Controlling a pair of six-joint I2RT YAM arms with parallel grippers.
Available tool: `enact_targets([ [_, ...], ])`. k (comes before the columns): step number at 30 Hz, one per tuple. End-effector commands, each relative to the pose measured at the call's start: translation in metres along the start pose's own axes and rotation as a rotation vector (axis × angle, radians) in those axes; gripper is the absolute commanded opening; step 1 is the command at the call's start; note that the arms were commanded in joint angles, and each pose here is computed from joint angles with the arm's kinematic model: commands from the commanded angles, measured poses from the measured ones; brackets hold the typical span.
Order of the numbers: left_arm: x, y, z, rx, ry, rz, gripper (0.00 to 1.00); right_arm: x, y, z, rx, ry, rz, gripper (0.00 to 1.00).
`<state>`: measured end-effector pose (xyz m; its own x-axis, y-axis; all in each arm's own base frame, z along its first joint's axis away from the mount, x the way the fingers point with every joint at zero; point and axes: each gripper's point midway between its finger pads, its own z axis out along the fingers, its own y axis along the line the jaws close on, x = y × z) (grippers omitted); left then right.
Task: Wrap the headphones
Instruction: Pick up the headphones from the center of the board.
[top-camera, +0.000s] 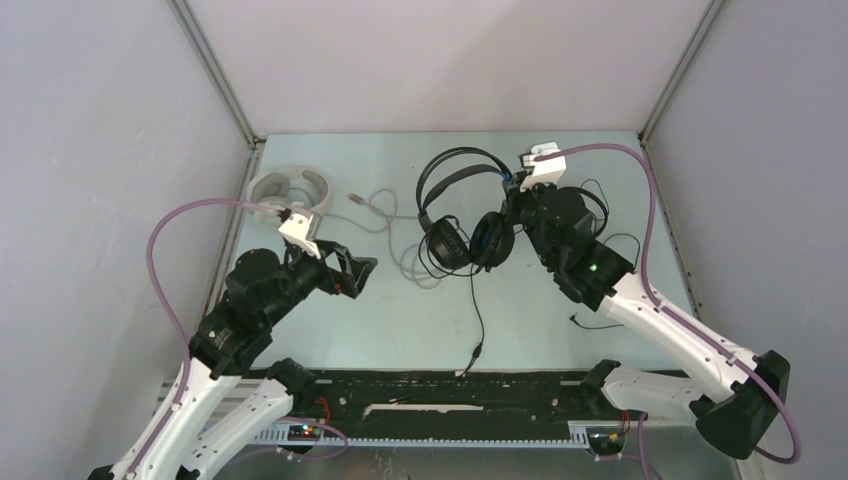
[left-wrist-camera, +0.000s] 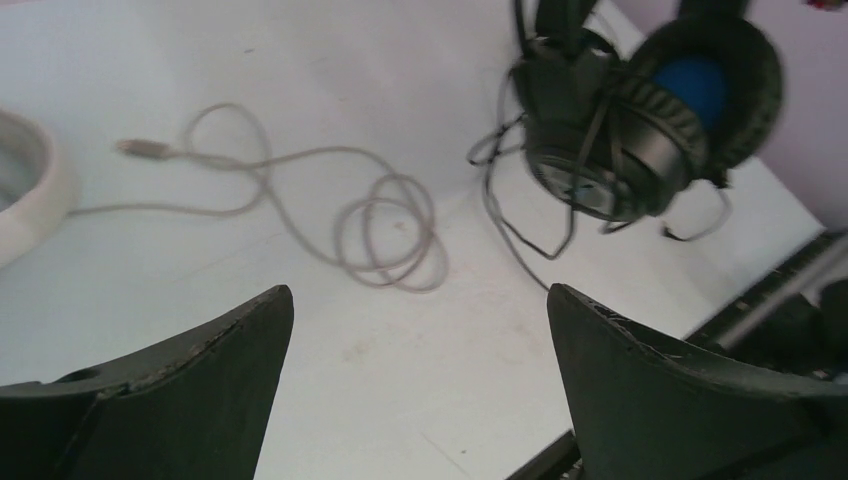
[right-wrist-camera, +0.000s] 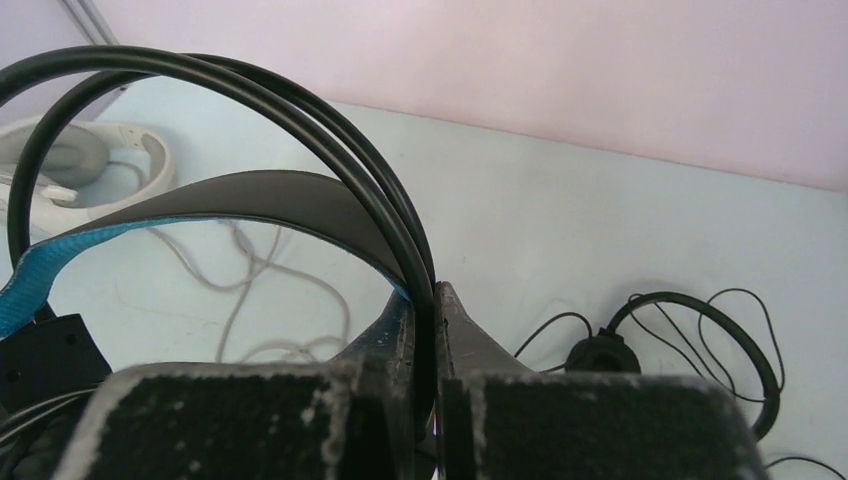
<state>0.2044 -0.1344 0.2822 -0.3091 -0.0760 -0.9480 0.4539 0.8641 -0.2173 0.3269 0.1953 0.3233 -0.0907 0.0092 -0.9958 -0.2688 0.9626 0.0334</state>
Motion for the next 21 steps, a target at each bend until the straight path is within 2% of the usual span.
enact_targets([
  [1,-0.02,-0.05,-0.002,0.264,-0.032,-0.015,1.0,-0.066,0.007,-0.011,-0.073,-0.205,0.151,0.0],
  [4,-0.042,-0.064,-0.006,0.317,-0.055,-0.023,1.0,-0.076,0.017,-0.016,-0.16,-0.236,0.106,0.0],
  [7,-0.065,-0.062,-0.005,0.283,-0.076,-0.017,1.0,-0.071,0.025,-0.022,-0.242,-0.218,0.026,0.0],
  [11,-0.1,-0.053,0.001,0.184,-0.085,0.002,1.0,-0.049,0.035,-0.027,-0.32,-0.14,-0.027,0.0],
  [14,-0.121,-0.072,0.005,0.256,-0.066,0.042,1.0,-0.033,0.033,-0.025,-0.302,-0.068,0.0,0.0],
  [17,-0.139,-0.08,0.015,0.224,-0.083,0.135,1.0,-0.02,0.035,-0.029,-0.305,-0.005,0.056,0.0],
  [21,-0.144,-0.087,0.036,0.143,-0.037,0.3,1.0,-0.006,0.04,-0.033,-0.323,0.064,0.108,0.0],
])
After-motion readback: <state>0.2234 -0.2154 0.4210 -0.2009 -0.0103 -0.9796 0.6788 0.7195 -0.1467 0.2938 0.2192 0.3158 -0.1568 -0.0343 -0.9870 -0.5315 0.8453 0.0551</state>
